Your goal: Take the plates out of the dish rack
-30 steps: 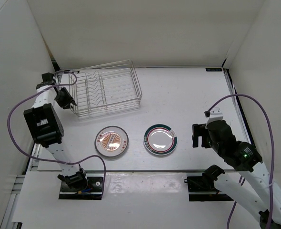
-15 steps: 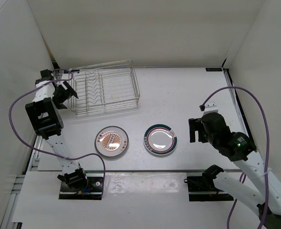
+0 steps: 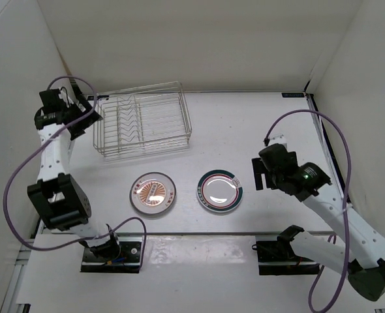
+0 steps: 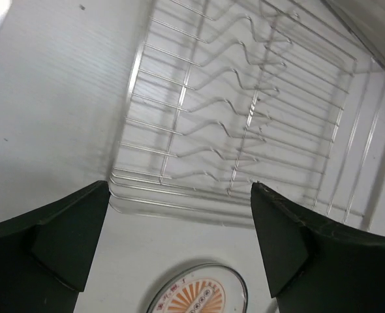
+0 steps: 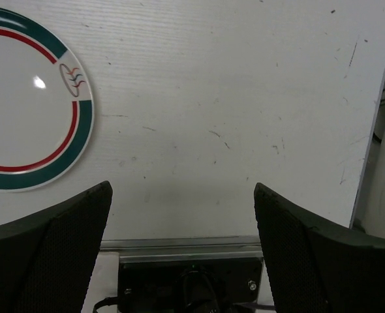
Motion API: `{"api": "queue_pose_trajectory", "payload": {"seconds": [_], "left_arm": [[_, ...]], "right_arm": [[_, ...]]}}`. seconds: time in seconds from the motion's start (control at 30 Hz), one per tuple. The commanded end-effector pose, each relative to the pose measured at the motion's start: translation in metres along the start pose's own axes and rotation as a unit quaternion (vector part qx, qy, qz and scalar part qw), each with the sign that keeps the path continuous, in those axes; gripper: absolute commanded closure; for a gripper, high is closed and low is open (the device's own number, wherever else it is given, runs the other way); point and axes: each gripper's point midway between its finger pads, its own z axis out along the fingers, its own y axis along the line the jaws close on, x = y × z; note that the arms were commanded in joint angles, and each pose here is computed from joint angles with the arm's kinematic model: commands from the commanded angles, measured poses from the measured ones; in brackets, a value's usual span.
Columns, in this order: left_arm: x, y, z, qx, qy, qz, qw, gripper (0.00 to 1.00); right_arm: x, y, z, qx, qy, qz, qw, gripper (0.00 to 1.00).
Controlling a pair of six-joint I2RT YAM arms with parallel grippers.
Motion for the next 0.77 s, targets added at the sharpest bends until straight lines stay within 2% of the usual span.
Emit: {"api": "queue_pose_trajectory", "payload": {"seconds": [0.0,0.17,0.27,0.3,0.4,0.43,0.53,0.63,0.67,0.73], "left_arm": [[0.038,-0.021,-0.016,0.056,0.028,0.002,0.998,0.00],[0.108,-0.034,-0.056,0.091,0.049,0.062,0.993,0.00],[0.148,-0.022,-0.086,0.102,0.035,0.133,0.985,0.00],[0.165,-0.015,-0.103,0.111,0.010,0.156,0.981,0.00],[0.193,-0.010,-0.133,0.143,-0.028,0.181,0.973,0.00],[0.205,-0.014,-0.140,0.165,-0.022,0.188,0.968,0.00],[0.228,-0.009,-0.162,0.200,-0.079,0.233,0.948,0.00],[0.239,0.003,-0.165,0.186,-0.094,0.245,0.947,0.00],[0.247,0.007,-0.166,0.182,-0.078,0.242,0.950,0.00],[0.253,-0.004,-0.171,0.221,-0.076,0.255,0.938,0.00]], "right_arm": [[0.001,-0.015,-0.003,0.052,0.022,0.020,0.998,0.10],[0.008,-0.013,0.000,0.059,0.034,0.041,0.997,0.10],[0.003,-0.007,-0.001,0.044,0.015,0.079,0.996,0.10],[0.004,-0.007,-0.002,0.045,0.017,0.082,0.995,0.10],[0.005,-0.010,-0.004,0.050,0.014,0.090,0.995,0.10],[0.004,-0.009,-0.003,0.049,0.010,0.091,0.995,0.10],[0.013,-0.015,0.003,0.065,0.013,0.071,0.995,0.10],[0.017,-0.017,0.002,0.068,0.017,0.068,0.995,0.10],[0.016,-0.017,0.002,0.065,0.015,0.065,0.996,0.10],[0.013,-0.018,0.000,0.065,0.011,0.061,0.996,0.10]]}}
